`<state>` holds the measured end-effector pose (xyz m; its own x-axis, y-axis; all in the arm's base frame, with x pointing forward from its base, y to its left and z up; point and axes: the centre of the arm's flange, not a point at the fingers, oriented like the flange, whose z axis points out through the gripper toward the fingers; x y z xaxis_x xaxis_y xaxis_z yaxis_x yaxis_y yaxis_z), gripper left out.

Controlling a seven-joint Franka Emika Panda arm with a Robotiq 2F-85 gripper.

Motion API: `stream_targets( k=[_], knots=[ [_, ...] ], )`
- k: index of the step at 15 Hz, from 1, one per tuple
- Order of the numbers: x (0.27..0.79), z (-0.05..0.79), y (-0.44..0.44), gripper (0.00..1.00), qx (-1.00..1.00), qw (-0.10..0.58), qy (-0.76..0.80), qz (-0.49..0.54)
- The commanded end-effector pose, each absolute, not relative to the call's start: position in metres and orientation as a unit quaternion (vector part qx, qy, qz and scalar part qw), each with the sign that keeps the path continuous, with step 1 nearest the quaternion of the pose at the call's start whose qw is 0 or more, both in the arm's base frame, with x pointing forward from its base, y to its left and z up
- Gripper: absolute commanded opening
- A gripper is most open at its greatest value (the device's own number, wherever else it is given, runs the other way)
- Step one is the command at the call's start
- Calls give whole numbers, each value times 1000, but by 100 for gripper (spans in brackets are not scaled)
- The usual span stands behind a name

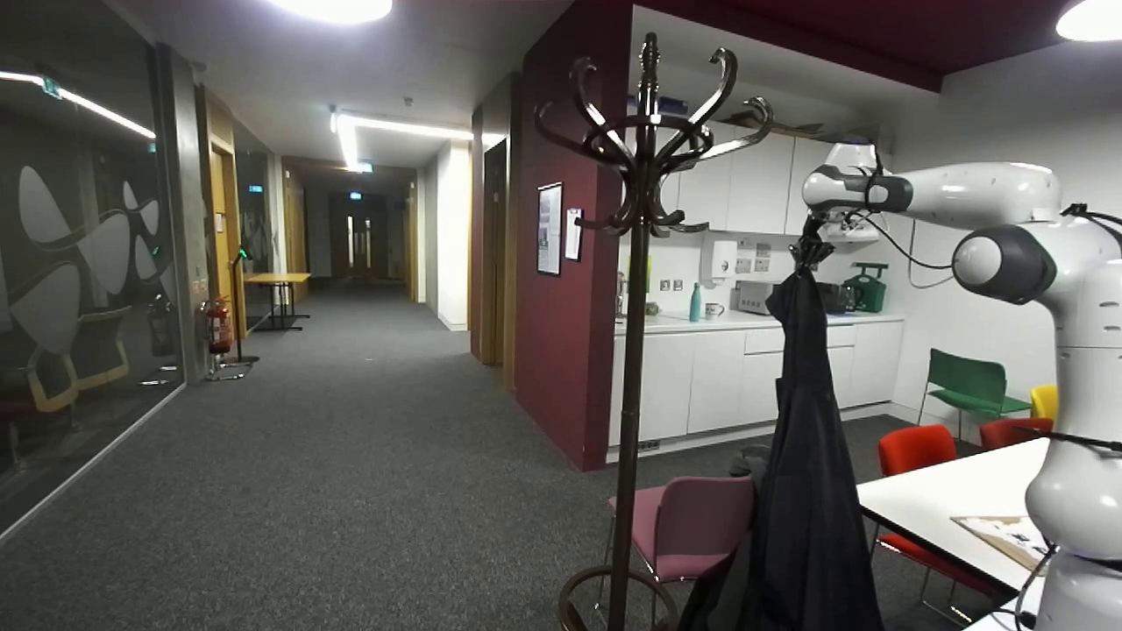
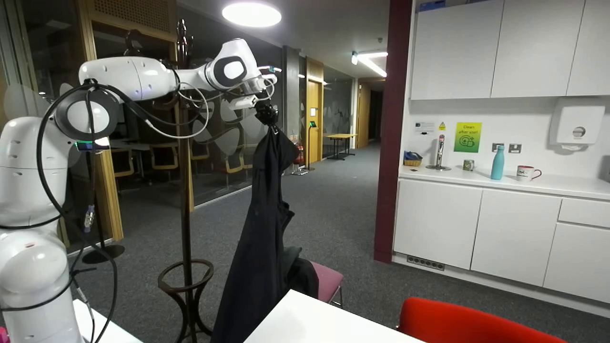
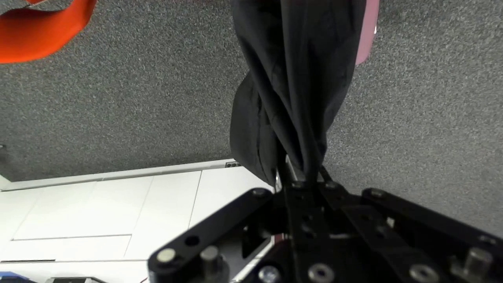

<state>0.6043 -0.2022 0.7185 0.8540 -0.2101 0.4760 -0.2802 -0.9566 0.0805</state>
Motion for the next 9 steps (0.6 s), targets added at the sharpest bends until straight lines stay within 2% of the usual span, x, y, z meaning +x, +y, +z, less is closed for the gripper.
stream_targets(
  k=[1, 9],
  knots=[
    [633, 753, -225, 0, 944, 97, -127, 289],
    [680, 746, -230, 0, 919, 75, -128, 366]
  ],
)
